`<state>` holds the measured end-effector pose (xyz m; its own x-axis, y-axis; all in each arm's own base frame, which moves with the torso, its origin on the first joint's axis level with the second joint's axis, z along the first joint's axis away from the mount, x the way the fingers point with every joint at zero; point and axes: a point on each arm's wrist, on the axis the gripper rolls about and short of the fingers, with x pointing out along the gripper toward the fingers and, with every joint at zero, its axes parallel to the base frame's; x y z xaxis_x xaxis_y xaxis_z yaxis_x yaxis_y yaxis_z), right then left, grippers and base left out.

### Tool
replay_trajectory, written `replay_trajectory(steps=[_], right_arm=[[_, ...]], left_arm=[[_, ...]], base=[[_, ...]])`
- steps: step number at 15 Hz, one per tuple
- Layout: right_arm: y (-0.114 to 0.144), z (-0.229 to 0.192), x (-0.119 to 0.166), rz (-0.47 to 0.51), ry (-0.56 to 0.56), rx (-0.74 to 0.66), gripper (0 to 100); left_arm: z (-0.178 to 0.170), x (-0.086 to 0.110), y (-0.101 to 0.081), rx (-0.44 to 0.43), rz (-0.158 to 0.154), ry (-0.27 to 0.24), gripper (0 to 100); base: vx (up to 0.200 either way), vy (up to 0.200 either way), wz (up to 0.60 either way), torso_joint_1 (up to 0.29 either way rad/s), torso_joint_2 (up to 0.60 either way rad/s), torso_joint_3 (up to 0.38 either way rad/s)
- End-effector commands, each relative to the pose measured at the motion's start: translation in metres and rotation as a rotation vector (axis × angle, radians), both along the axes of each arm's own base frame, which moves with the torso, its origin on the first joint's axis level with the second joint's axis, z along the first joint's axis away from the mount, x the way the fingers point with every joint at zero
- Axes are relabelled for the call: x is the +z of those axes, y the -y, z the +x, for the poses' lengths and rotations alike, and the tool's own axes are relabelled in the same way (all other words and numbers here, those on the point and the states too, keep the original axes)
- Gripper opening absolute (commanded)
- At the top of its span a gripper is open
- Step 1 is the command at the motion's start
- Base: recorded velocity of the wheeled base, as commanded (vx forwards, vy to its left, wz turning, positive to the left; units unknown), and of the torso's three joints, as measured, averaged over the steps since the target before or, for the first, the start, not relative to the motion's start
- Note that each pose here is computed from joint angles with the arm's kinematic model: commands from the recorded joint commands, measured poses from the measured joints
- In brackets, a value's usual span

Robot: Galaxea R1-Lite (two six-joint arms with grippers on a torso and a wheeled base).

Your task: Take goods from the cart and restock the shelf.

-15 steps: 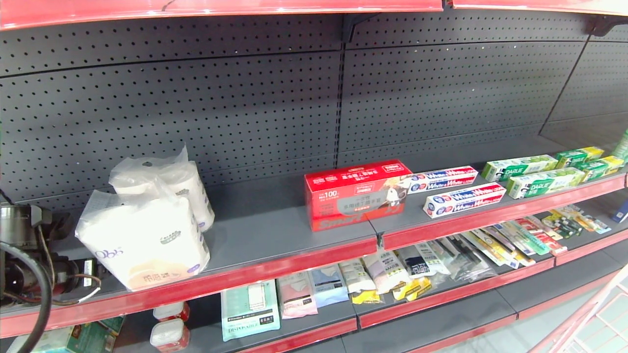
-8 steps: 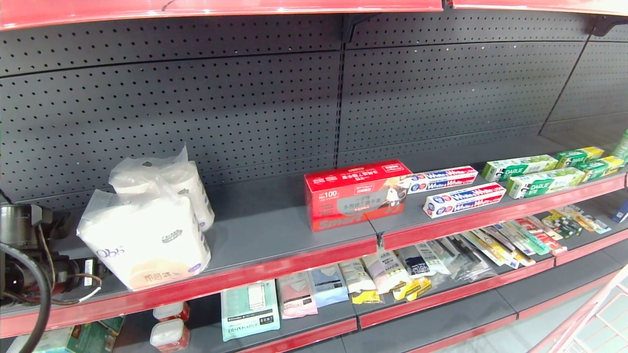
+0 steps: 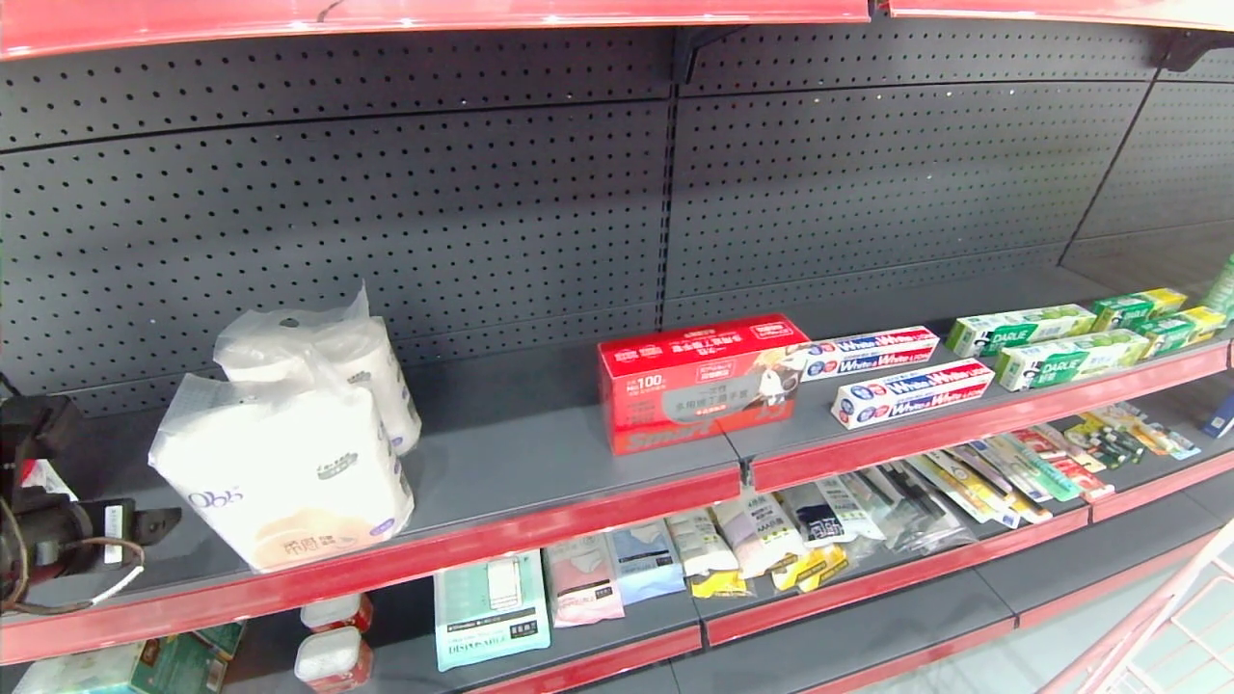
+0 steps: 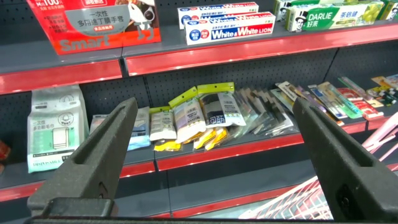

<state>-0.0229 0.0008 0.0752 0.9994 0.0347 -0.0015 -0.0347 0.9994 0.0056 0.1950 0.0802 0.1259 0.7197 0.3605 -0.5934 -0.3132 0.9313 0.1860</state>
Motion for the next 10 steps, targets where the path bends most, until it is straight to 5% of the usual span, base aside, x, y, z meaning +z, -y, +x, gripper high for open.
replay_trajectory(steps=[1, 4, 7, 9, 10], right_arm=[[0.000, 0.000, 0.000, -0.001, -0.002, 0.002, 100], [0.000, 0.000, 0.000, 0.001, -0.002, 0.002, 100], [0.000, 0.000, 0.000, -0.001, -0.002, 0.001, 100], [0.000, 0.000, 0.000, -0.001, -0.002, 0.002, 100], [0.000, 0.000, 0.000, 0.001, -0.002, 0.001, 100]], left_arm=[[-0.051, 0.019, 0.022, -0.061, 0.051, 0.126, 100], [-0.106, 0.040, 0.048, -0.186, 0.070, 0.258, 100], [-0.138, 0.035, 0.065, -0.292, 0.090, 0.377, 100], [-0.156, 0.038, 0.076, -0.453, 0.088, 0.492, 100], [-0.172, 0.032, 0.084, -0.592, 0.063, 0.565, 100]], base=[[0.000, 0.000, 0.00, 0.000, 0.00, 0.000], [0.000, 0.000, 0.00, 0.000, 0.00, 0.000], [0.000, 0.000, 0.00, 0.000, 0.00, 0.000], [0.000, 0.000, 0.00, 0.000, 0.00, 0.000], [0.000, 0.000, 0.00, 0.000, 0.00, 0.000]])
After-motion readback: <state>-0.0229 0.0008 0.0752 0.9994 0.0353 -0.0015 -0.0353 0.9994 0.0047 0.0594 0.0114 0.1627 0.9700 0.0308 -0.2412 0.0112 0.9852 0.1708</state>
